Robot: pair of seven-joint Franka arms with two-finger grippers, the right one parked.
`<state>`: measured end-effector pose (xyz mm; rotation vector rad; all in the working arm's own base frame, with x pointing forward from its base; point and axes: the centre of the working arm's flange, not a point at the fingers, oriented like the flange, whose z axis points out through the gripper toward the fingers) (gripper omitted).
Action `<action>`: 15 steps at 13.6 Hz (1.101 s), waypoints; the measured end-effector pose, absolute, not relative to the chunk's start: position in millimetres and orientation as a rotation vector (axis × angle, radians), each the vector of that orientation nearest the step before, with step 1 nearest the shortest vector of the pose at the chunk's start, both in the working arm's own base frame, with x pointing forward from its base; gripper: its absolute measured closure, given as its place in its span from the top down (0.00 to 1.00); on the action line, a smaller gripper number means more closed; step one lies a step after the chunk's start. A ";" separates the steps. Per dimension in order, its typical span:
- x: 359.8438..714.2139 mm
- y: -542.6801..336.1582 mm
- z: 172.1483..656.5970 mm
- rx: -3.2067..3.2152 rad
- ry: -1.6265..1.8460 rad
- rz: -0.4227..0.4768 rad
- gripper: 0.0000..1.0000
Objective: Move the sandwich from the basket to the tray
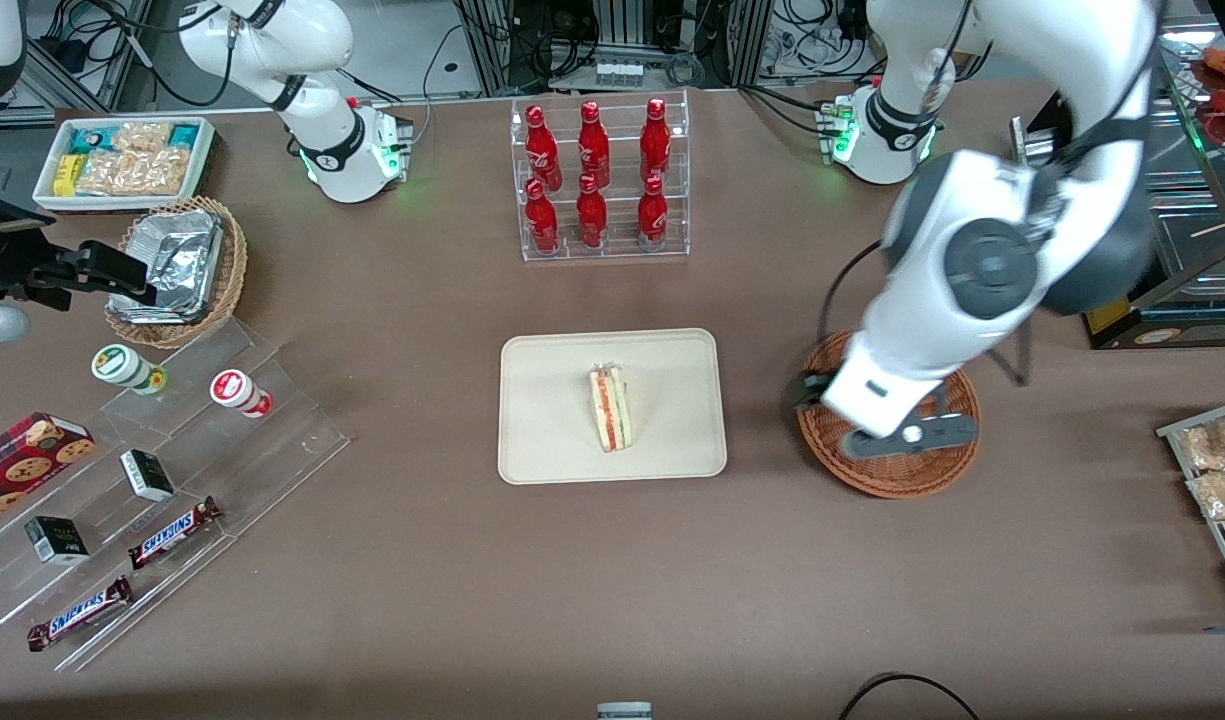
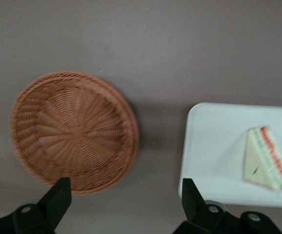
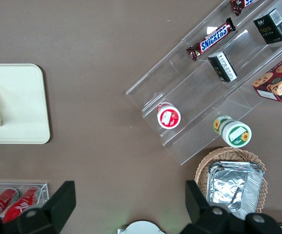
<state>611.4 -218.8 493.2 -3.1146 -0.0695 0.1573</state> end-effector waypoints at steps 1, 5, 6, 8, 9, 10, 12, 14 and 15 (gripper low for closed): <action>608.1 -198.5 499.8 -3.106 0.027 0.203 1.00; 605.1 -126.5 526.9 -3.099 0.266 0.255 1.00; 603.6 -108.6 534.5 -3.087 0.263 0.255 1.00; 599.4 -80.9 549.8 -3.046 0.233 0.241 1.00; 596.5 -72.6 557.2 -3.040 0.218 0.233 1.00; 592.5 -68.0 563.6 -3.039 0.207 0.236 1.00; 583.1 -62.4 571.5 -3.032 0.190 0.279 1.00; 577.7 -59.8 575.0 -3.038 0.180 0.308 1.00; 577.0 -56.9 576.3 -3.062 0.166 0.312 1.00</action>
